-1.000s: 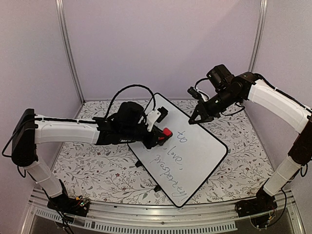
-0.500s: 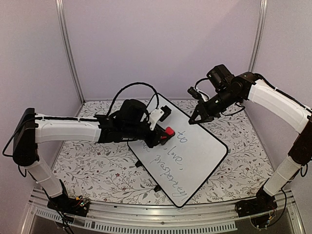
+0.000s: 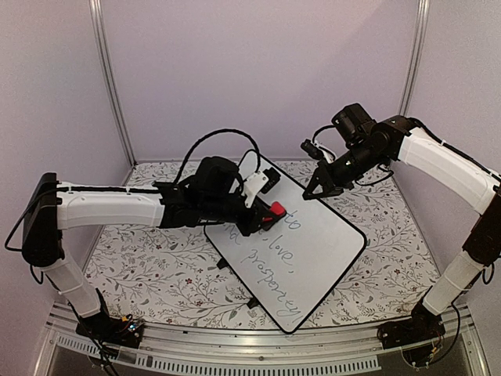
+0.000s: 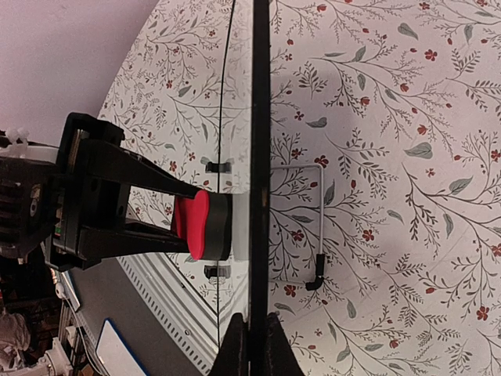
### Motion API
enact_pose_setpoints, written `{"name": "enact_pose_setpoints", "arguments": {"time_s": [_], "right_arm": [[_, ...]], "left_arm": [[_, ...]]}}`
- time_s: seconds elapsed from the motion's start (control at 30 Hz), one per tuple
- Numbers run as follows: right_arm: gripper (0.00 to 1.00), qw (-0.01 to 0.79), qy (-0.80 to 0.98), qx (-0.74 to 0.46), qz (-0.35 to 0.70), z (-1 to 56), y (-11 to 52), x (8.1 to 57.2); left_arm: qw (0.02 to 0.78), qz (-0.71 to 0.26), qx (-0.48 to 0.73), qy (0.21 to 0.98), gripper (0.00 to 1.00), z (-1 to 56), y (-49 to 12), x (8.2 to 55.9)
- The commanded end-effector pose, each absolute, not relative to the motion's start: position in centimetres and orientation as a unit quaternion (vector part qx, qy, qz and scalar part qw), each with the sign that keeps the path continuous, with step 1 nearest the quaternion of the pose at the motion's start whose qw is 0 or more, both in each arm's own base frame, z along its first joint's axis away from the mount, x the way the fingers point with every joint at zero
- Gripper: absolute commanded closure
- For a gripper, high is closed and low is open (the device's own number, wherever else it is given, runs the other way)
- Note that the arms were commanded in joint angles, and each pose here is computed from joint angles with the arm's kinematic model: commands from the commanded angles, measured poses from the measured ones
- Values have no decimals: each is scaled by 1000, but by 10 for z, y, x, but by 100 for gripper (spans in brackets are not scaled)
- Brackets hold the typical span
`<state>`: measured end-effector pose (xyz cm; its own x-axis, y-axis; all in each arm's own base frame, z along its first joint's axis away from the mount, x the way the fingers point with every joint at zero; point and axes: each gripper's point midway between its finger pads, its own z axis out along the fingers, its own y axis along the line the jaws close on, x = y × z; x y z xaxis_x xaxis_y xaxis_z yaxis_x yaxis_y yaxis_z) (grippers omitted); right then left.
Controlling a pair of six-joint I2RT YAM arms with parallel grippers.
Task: Erase the whiteboard
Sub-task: Erase the center of the whiteboard.
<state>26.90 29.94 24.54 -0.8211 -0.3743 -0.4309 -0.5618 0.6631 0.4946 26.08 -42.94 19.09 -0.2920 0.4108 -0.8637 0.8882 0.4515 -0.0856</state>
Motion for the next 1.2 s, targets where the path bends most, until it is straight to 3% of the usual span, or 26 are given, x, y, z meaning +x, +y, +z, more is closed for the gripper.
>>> {"name": "enact_pose_setpoints", "arguments": {"time_s": [0.0,0.8,1.17], "right_arm": [[100,156,860,-331,354,262,326,249],[100,159,862,-329,352,263,325,251],[100,158,863,-328,351,262,325,251]], "left_arm": [[395,-299,456,739,100,186,-444,248],[363,-275,427,781,100,148,-413,232],[380,-279,433,768,100,161,-427,239]]}}
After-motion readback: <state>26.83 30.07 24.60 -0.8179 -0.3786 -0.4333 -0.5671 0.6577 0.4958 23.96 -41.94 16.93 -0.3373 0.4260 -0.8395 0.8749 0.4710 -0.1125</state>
